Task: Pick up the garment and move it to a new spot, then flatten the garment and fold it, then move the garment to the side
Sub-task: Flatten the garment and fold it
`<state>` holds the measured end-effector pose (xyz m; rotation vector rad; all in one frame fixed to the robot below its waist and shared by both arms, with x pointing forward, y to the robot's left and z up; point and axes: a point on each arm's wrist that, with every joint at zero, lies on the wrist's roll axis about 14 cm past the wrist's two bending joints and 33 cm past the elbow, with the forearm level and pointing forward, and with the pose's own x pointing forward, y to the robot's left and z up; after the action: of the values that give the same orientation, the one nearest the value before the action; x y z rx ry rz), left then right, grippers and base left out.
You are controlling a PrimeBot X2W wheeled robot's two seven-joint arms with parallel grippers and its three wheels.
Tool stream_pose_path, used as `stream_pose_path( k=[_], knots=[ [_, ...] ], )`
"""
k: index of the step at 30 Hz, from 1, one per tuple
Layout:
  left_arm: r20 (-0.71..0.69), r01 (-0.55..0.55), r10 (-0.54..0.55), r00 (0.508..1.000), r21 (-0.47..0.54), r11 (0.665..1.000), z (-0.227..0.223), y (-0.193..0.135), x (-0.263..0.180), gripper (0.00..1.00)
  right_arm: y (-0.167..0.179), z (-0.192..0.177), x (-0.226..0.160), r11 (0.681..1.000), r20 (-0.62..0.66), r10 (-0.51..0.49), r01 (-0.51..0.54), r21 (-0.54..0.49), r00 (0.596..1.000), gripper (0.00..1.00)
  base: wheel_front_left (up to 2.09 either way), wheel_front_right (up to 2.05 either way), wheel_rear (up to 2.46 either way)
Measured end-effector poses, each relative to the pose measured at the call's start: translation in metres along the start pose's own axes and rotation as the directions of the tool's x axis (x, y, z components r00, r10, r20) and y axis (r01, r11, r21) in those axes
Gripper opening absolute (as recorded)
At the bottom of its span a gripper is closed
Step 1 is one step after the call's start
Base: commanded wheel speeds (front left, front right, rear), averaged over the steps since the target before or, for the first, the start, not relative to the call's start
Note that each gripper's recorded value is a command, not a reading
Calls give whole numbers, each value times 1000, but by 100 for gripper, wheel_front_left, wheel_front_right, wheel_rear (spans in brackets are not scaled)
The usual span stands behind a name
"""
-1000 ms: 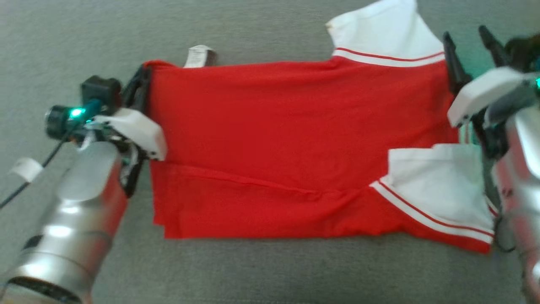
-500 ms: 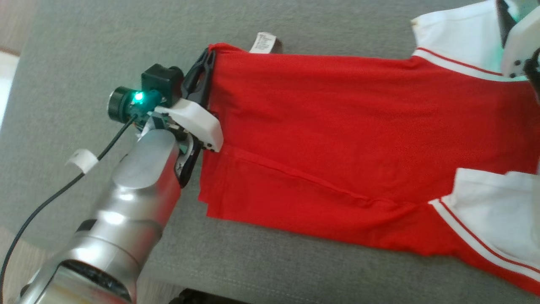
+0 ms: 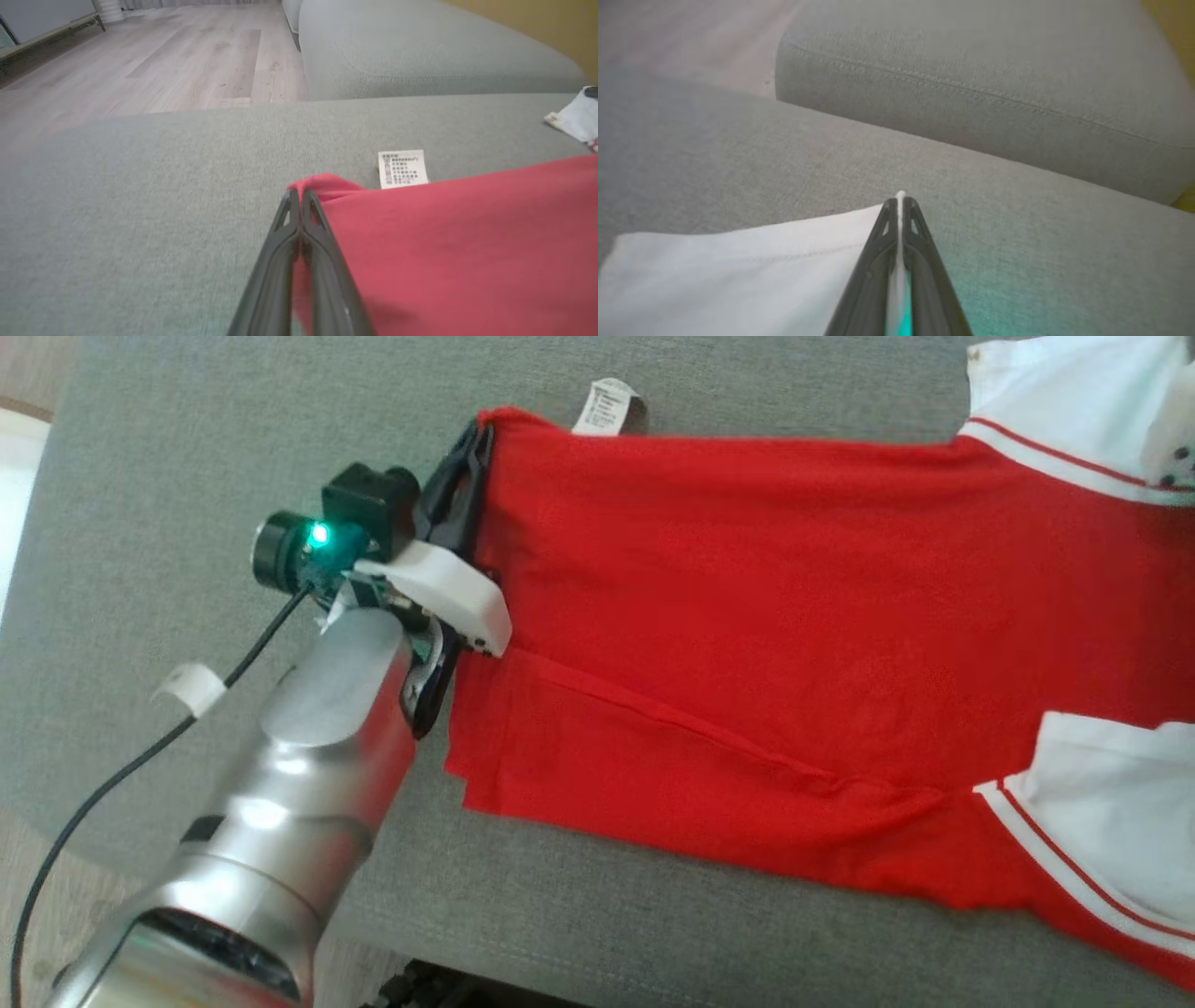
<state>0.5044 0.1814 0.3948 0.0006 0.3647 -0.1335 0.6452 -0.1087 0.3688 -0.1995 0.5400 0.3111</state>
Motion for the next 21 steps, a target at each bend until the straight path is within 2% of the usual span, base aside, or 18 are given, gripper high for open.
stream_pose_path(
  k=[4, 8, 13, 16, 21],
  knots=[
    [86, -14, 12, 996, 21, 1000, 28, 0, 5, 0, -18, 29, -10, 999, 172, -45, 40, 30, 984, 0, 0, 0, 0],
    [168, -34, 30, 985, 22, 999, 52, 3, 4, 0, -27, 57, -27, 995, 328, -80, 59, 74, 941, 0, 0, 0, 0],
    [177, -54, 49, 983, 21, 998, 47, 5, -3, 0, -30, 76, -48, 989, 416, -108, 54, 140, 903, 0, 0, 0, 0],
    [164, -59, 55, 985, 19, 998, 37, 2, -10, 0, -28, 77, -67, 983, 453, -116, 37, 181, 884, 0, 0, 0, 0],
    [163, -80, 77, 984, 10, 997, 28, 3, -25, 0, -18, 49, -108, 965, 478, -123, -8, 261, 870, 0, 0, 0, 0]
  ],
)
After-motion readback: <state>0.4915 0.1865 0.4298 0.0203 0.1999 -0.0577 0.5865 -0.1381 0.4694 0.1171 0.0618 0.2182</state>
